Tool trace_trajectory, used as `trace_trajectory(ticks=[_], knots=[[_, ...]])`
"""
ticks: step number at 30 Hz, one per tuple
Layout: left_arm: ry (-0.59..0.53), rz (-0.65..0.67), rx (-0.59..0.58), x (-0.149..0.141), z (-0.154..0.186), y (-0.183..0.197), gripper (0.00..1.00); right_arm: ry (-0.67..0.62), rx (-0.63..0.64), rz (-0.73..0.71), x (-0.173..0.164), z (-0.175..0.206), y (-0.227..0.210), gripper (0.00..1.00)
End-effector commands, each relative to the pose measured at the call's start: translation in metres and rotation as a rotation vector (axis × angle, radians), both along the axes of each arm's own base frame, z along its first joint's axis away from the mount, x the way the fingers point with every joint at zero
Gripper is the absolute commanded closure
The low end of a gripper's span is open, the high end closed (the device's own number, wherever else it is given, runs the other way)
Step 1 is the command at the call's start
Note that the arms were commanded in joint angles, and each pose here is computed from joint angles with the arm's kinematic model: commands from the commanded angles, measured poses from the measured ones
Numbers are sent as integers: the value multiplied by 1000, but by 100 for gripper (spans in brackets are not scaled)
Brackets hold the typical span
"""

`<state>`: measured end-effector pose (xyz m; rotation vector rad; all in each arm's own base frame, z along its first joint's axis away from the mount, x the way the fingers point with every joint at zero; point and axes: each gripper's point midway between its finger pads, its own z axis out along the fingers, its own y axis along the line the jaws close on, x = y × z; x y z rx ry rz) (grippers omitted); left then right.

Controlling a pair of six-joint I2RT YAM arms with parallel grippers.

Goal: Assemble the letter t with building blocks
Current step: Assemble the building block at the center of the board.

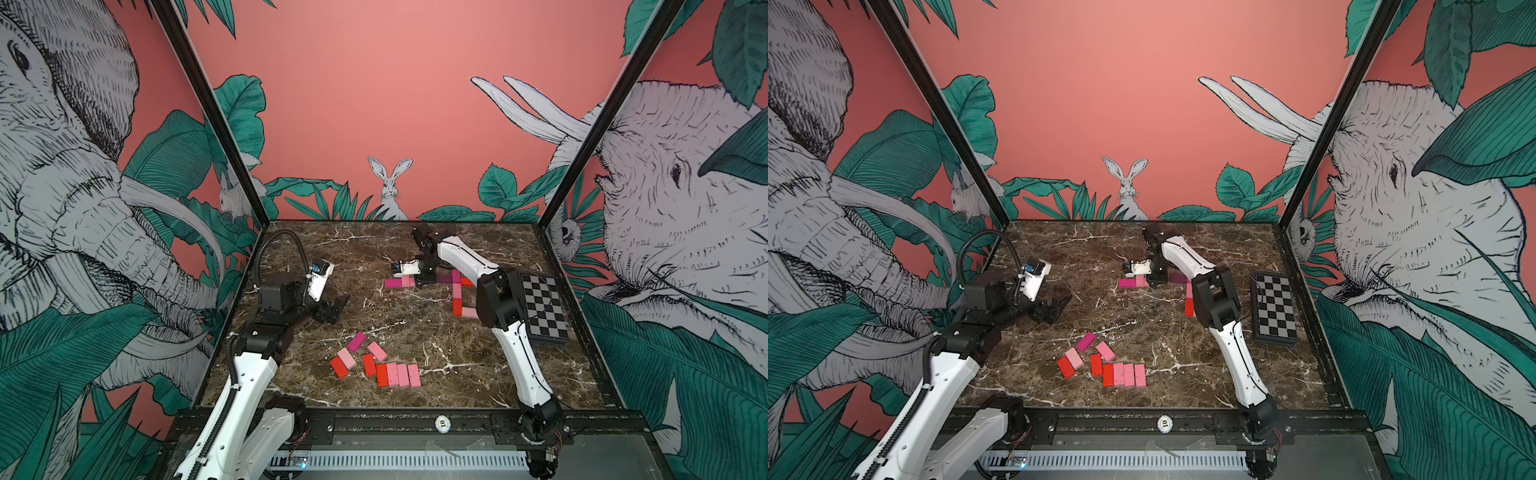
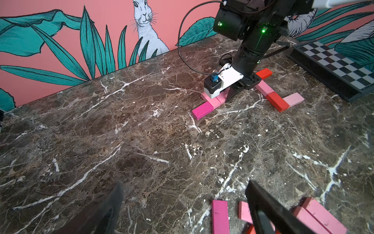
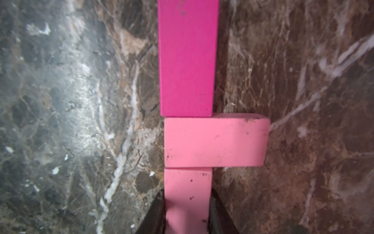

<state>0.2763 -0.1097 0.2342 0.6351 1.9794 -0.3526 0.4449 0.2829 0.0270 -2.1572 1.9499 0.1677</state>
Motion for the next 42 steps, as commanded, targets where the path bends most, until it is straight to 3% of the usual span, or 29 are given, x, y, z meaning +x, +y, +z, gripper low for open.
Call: trace_trajectory(ticks=[1,13,18,23,29,31,37,39,42], knots=[[-43,-10,-10,1,15,-1,3,79,-35,-2,-16,-23,-1,68],[-39,-4,-8,2,15,-1,3,60,-17,-33,-9,-19,2,58],[-35,-2,-6,3,14,0,3,62,4,-39,-9,-14,4,48],[-32,0,-4,3,13,0,3,49,37,-63,-4,-6,6,46],[-28,4,-2,4,12,1,3,10,177,-136,11,25,17,39],[-24,6,-1,3,11,1,3,-13,215,-145,14,38,20,30],[-21,9,0,3,12,1,3,-53,281,-170,12,70,21,22],[-14,11,2,4,11,2,2,-89,297,-228,18,82,19,17],[2,15,6,4,9,2,2,-123,310,-335,23,104,12,17]])
